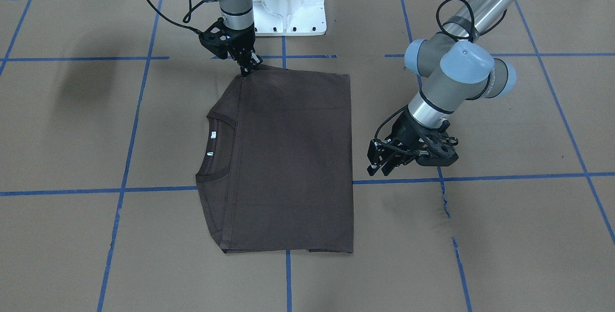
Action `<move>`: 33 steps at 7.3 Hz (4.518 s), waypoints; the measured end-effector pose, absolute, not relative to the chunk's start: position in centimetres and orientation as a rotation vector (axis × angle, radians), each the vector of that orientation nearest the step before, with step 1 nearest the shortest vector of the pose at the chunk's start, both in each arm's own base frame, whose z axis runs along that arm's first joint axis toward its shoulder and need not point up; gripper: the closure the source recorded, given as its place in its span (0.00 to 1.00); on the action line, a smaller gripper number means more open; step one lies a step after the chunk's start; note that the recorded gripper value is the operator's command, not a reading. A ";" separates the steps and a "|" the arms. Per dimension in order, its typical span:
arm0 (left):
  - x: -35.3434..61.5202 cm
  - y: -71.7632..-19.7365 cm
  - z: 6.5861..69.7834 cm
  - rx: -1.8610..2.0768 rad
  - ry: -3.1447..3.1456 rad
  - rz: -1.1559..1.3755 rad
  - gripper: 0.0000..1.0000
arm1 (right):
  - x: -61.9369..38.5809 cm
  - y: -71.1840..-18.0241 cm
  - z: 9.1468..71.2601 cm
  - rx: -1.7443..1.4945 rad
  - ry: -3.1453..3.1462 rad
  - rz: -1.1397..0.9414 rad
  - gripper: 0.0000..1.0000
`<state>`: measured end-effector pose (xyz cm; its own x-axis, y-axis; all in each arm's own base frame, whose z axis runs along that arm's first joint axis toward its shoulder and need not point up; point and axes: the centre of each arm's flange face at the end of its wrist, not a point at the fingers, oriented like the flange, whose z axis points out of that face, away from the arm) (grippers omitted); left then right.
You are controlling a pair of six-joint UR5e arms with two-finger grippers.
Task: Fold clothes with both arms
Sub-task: 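Bring the left gripper to the shirt's other corner nearest the robot, then grasp both corners of the shirt nearest the robot with both grippers, then lift the shirt edge with both grippers and fold it away from the robot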
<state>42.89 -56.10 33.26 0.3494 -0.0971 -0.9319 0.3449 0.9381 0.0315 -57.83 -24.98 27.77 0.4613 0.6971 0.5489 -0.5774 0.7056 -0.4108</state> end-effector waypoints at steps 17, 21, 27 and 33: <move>52.5 -26.8 31.9 0.025 1.021 -0.459 0.53 | -53.0 -25.7 26.7 -0.228 -0.790 0.788 1.00; 53.1 -25.5 31.9 0.008 1.017 -0.444 0.94 | -53.0 -25.7 26.7 -0.228 -0.790 0.788 1.00; 51.7 -23.0 28.5 -0.043 1.038 -0.462 1.00 | -52.2 -25.4 26.0 -0.236 -0.808 0.784 1.00; 45.3 -20.7 19.9 -0.127 1.063 -0.542 1.00 | -43.0 -27.7 18.6 -0.254 -0.827 0.810 1.00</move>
<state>45.35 -20.75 19.88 0.3693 -0.4809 -0.7953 0.3611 0.8627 -0.3540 -43.00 -27.67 18.61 0.4051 0.7266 0.5550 -0.5397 0.6800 -0.4963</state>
